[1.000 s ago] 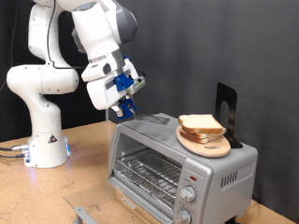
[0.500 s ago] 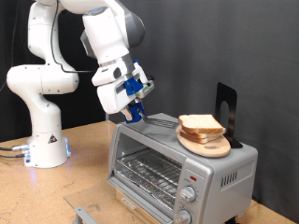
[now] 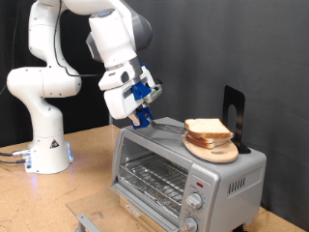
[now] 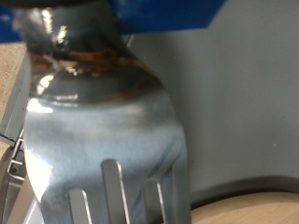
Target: Make a piece of toast with the oven
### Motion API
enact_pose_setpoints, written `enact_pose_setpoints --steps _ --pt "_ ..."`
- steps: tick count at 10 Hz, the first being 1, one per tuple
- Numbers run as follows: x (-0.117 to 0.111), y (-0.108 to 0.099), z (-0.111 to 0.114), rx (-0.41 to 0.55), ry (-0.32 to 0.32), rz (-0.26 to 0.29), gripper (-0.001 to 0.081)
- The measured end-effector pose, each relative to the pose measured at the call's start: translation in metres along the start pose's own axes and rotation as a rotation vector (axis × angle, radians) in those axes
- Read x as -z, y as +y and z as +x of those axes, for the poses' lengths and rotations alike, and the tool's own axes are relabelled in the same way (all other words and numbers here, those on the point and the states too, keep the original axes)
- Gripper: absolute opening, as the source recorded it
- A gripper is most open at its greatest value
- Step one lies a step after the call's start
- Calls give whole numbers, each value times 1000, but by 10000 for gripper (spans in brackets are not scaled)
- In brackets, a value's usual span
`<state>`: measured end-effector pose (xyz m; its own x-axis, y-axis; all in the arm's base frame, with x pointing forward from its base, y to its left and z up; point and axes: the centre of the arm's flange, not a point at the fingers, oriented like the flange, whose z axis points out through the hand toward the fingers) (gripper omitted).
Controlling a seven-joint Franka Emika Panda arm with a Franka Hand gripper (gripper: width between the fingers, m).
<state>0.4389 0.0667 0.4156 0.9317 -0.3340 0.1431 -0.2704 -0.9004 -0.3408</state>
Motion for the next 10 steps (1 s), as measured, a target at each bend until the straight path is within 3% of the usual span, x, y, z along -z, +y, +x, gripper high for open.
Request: enact_pose_setpoints --steps 10 --pt "15 3 7 7 26 45 325"
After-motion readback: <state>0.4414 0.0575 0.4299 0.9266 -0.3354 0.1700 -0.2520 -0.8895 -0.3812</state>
